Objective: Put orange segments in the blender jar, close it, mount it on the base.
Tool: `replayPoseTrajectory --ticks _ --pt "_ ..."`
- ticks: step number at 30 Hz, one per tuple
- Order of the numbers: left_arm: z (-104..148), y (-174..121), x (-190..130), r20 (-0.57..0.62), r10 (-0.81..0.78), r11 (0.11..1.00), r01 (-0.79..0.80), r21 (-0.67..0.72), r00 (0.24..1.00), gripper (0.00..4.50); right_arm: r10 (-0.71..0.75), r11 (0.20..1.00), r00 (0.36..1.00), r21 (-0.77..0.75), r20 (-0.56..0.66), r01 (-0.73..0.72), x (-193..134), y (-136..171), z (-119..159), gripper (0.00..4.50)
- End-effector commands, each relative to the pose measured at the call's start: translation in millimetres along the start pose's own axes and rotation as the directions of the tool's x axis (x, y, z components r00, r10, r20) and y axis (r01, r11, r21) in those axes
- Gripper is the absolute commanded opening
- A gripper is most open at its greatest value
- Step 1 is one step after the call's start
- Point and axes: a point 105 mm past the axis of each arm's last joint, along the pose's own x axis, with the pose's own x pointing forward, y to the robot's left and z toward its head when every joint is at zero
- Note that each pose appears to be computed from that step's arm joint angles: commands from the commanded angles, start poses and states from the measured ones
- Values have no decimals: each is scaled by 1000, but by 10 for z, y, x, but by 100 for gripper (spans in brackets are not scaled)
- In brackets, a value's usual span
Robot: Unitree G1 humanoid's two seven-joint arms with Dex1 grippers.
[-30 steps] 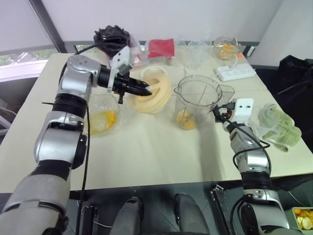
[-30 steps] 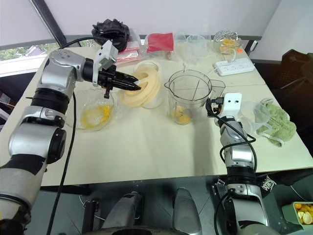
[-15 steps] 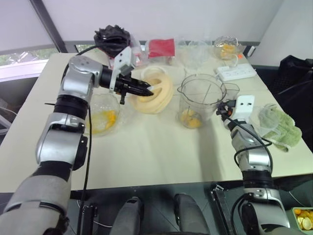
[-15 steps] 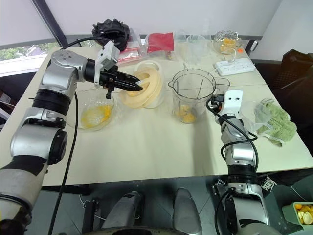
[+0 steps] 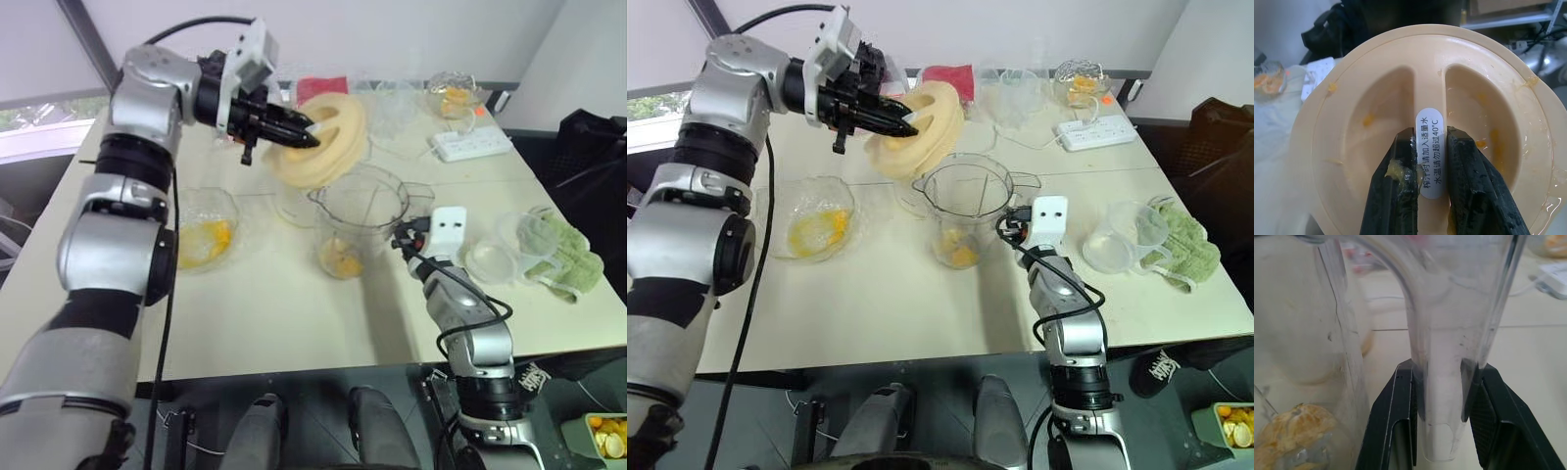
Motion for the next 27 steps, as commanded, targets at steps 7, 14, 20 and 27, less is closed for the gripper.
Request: replayPoseTrajectory --ticks 7,14,20,27 --pt "169 -81 317 -9 -111 991 112 73 994 25 63 989 996 -141 57 -54 -58 207 136 82" --pt "-24 -331 453 -112 -246 965 254 64 963 25 42 991 998 -132 44 -35 -77 148 62 82" --pt "-163 -404 415 -210 -280 951 300 72 937 25 25 990 999 -137 43 -19 -79 99 40 82" --pt "-267 -364 501 -269 -267 958 286 34 925 25 15 991 999 -136 47 -9 -72 87 36 82"
